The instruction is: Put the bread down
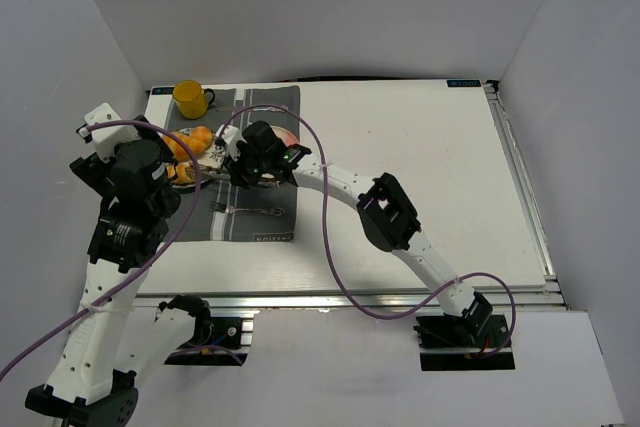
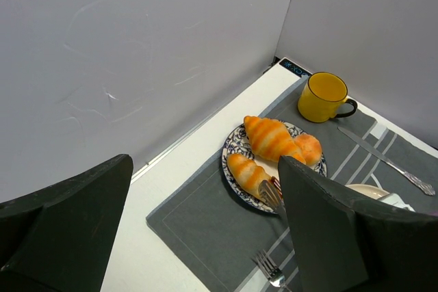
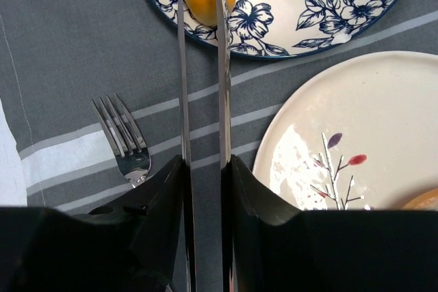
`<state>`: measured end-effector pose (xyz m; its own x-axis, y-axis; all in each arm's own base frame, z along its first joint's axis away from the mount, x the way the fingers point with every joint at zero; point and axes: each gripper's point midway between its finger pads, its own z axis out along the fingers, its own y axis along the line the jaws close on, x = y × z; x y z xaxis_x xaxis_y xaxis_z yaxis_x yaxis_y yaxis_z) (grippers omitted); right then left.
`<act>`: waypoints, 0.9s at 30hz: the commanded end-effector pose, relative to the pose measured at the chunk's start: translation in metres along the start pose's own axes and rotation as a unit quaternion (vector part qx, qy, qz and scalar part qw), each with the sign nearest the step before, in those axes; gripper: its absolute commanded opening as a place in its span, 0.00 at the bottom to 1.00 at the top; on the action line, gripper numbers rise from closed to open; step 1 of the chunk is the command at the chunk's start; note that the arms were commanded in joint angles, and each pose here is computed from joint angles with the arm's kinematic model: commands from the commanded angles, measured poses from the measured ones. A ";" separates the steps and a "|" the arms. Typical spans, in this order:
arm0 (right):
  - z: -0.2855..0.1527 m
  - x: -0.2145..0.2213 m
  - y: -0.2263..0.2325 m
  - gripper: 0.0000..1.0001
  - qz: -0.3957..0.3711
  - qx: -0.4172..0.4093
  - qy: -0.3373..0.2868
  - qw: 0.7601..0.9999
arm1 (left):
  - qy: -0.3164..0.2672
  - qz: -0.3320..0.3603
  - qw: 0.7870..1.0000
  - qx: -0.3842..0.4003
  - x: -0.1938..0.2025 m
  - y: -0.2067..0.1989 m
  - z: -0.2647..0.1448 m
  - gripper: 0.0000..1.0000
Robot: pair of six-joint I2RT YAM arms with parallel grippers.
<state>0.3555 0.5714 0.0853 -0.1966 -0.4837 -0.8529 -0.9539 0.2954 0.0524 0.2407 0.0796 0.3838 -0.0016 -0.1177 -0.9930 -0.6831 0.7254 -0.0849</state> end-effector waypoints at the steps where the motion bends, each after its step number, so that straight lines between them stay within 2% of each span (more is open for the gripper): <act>1: -0.016 -0.041 0.004 0.18 -0.019 -0.003 -0.045 0.999 | -0.004 0.000 1.000 -0.006 -0.001 0.004 -0.001 0.98; 5: -0.028 -0.053 0.010 0.07 -0.019 -0.006 -0.055 0.998 | -0.004 0.001 1.000 -0.006 0.000 0.004 -0.001 0.98; 12: -0.052 -0.090 0.024 0.07 -0.021 -0.005 -0.096 0.995 | -0.005 0.001 1.000 -0.007 -0.001 0.005 -0.001 0.98; 19: -0.097 -0.128 0.029 0.07 -0.001 0.016 -0.132 0.991 | -0.005 -0.001 1.000 -0.007 -0.001 0.005 -0.002 0.98; 24: -0.128 -0.105 0.011 0.07 0.009 0.090 -0.102 0.991 | -0.006 -0.003 1.000 -0.006 -0.001 0.006 -0.002 0.98; 25: -0.128 -0.082 0.006 0.07 0.015 0.104 -0.079 0.991 | -0.007 -0.005 1.000 -0.005 -0.002 0.006 -0.003 0.98; 27: -0.140 -0.073 0.004 0.07 0.019 0.118 -0.070 0.990 | -0.008 -0.008 1.000 -0.003 -0.002 0.007 -0.004 0.98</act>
<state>0.3226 0.5144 0.2118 -0.1838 -0.3696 -0.9108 -0.9085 0.4177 0.0138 0.2367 0.0819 0.3841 0.0070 -0.1182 -0.9930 -0.6901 0.7181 -0.0903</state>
